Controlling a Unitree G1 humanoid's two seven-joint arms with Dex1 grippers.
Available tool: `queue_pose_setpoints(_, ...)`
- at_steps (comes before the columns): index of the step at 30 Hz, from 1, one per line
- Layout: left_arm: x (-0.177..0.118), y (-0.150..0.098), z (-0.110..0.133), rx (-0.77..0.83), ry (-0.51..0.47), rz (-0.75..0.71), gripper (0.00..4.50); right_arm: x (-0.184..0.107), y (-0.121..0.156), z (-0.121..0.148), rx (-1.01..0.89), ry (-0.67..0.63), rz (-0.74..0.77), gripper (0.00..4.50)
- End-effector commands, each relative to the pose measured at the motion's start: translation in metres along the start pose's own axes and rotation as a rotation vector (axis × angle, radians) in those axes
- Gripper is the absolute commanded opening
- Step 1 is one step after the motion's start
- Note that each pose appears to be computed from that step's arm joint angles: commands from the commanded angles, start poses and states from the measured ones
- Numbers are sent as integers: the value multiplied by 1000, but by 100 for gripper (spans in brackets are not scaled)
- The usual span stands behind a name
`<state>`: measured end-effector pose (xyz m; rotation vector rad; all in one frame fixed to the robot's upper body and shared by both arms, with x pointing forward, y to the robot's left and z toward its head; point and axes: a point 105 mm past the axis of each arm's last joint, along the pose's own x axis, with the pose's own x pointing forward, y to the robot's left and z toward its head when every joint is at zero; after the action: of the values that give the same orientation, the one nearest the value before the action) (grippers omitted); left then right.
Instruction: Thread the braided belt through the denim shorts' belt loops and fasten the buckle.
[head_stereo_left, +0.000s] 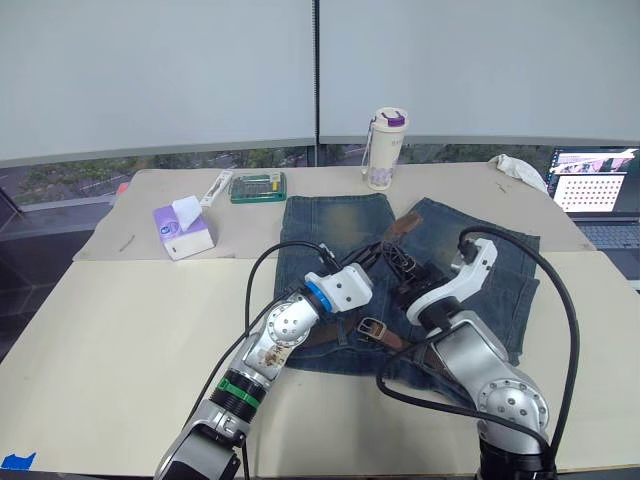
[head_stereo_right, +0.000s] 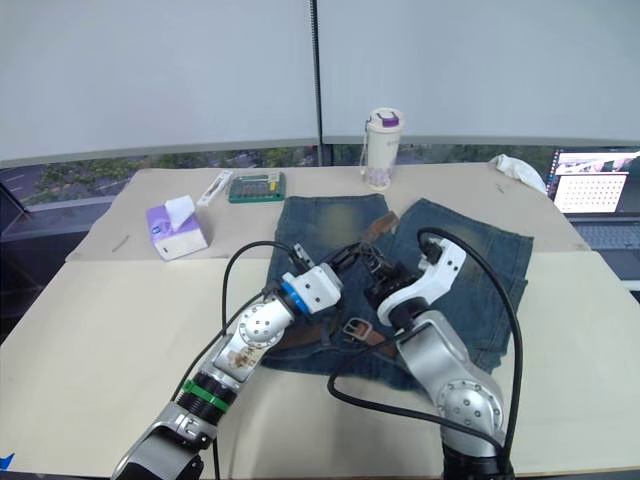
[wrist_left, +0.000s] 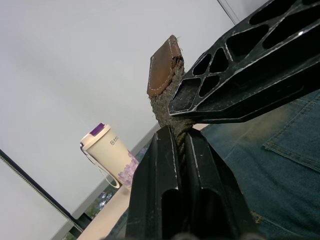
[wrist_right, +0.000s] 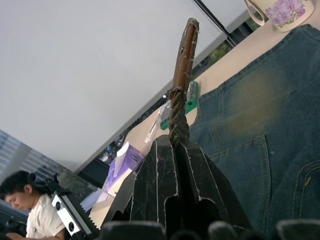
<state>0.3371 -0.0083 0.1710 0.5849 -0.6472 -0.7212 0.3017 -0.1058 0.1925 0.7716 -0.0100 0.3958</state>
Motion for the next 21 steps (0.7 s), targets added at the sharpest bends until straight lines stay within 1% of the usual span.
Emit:
queue_pose_setpoints(1,-3,16,-7,0,29,53,0,-13,24,17,-44,-58,151,75)
queue_pose_setpoints(4,-9,23,-10,3,36,34,0,-25,7,25,-195,-55,135,173)
queue_pose_setpoints(6,-12,26,-11,-13,38,16,0,-29,2,23,-315,-14,153,243)
queue_pose_setpoints(7,-14,28,-11,-19,36,-1,0,-33,1,16,-402,45,180,273)
queue_pose_setpoints(10,-21,28,-10,-33,31,-86,0,-38,-11,-4,-642,209,196,273)
queue_pose_setpoints(14,-30,34,-9,-30,29,-183,0,-40,-26,-25,-883,380,214,273)
queue_pose_setpoints(16,-35,36,-10,-15,33,-233,0,-41,-32,-35,-967,455,229,273)
queue_pose_setpoints(19,-42,37,-13,14,50,-299,0,-40,-40,-43,-1032,512,214,273)
queue_pose_setpoints(21,-51,32,-17,47,69,-377,0,-41,-45,-51,-1070,563,217,273)
